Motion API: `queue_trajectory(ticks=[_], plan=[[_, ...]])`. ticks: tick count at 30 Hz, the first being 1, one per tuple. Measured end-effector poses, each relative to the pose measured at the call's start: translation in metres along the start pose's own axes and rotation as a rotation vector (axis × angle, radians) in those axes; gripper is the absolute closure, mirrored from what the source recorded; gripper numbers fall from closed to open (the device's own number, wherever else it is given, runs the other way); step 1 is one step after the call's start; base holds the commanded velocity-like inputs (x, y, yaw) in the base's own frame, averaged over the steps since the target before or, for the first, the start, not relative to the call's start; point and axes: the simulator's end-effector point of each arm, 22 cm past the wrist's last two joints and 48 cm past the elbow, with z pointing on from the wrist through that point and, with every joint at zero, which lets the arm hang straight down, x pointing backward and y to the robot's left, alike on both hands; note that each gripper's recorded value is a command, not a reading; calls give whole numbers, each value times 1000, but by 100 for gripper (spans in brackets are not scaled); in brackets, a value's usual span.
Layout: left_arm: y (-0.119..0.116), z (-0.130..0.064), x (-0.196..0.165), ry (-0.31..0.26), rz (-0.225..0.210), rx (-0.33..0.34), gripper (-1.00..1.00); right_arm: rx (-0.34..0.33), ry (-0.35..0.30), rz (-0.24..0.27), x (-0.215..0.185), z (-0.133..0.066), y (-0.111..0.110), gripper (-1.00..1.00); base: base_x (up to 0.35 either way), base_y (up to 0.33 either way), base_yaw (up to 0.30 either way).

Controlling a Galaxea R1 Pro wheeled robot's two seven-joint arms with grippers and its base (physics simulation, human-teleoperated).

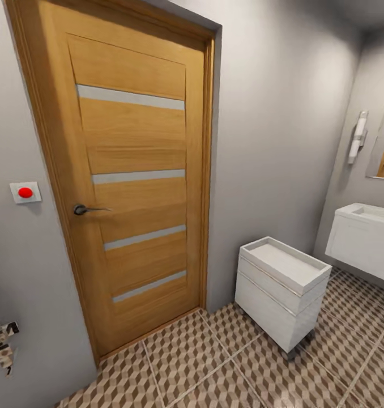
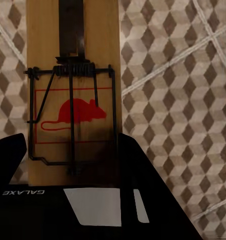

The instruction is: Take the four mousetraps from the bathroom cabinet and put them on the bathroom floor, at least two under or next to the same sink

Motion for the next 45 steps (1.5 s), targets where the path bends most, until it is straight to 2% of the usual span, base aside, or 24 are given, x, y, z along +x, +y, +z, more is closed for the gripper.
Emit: queue_trajectory(ticks=[45], plan=[[0,0,0,-1,0,0,100,-3,1,0,0,0,1,100,0,0,-300]])
